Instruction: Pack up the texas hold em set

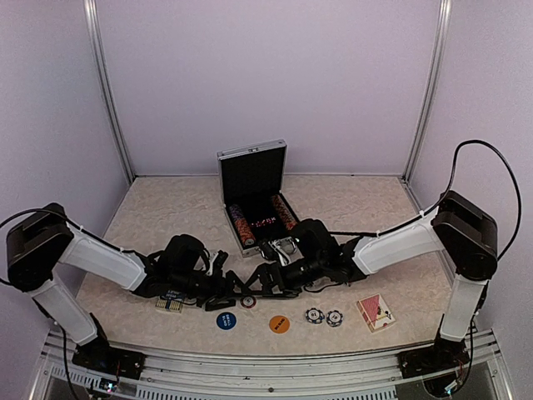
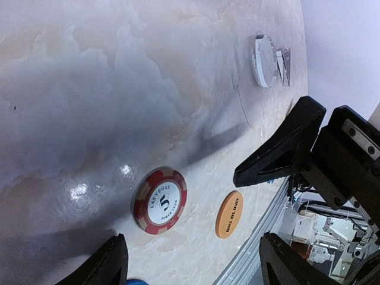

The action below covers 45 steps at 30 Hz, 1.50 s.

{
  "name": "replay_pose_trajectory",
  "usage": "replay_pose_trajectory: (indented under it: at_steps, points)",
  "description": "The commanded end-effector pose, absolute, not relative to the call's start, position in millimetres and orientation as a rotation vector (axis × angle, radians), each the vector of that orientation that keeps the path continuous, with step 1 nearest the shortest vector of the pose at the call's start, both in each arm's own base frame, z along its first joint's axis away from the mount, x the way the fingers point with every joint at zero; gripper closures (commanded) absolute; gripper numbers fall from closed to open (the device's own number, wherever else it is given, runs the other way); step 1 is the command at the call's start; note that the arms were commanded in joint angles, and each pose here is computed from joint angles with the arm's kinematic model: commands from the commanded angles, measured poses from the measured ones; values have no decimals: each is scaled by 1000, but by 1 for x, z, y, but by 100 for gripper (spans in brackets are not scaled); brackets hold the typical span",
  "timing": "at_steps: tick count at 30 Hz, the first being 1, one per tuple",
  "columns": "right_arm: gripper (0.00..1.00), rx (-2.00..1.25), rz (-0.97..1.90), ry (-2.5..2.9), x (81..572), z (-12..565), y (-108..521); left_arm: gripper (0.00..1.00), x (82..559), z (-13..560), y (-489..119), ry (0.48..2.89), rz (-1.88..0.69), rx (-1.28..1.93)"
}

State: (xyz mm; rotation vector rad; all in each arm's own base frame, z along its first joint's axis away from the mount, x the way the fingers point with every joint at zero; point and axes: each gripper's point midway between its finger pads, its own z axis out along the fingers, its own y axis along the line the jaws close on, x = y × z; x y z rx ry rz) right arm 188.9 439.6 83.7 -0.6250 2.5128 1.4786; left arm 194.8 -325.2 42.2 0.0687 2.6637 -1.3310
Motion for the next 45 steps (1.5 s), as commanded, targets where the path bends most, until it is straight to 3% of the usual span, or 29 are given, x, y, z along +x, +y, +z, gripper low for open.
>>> replay_pose_trajectory:
  at_steps: [1, 5, 19, 25, 31, 36, 45]
  points:
    - [0, -581, 1489, 2535, 191, 70, 441, 25, 194, 31, -326, 2671, -1340, 51]
    - [0, -552, 1509, 2549, 191, 63, 443, 30, 190, 22, -327, 2685, -1370, 28]
    - [0, -558, 1521, 2574, 191, 55, 456, 31, 189, 14, -328, 2693, -1386, 6]
    - [0, -637, 1538, 2368, 187, 101, 440, 31, 189, 11, -322, 2699, -1351, 2]
    - [0, -848, 1165, 2311, 203, 126, 417, 31, 196, 11, -315, 2704, -1250, 21]
    - [0, -1001, 804, 2322, 216, 111, 390, 31, 203, 15, -309, 2689, -1222, 0]
    - [5, -1182, 442, 2335, 224, 85, 403, 33, 227, 44, -290, 2583, -1246, -84]
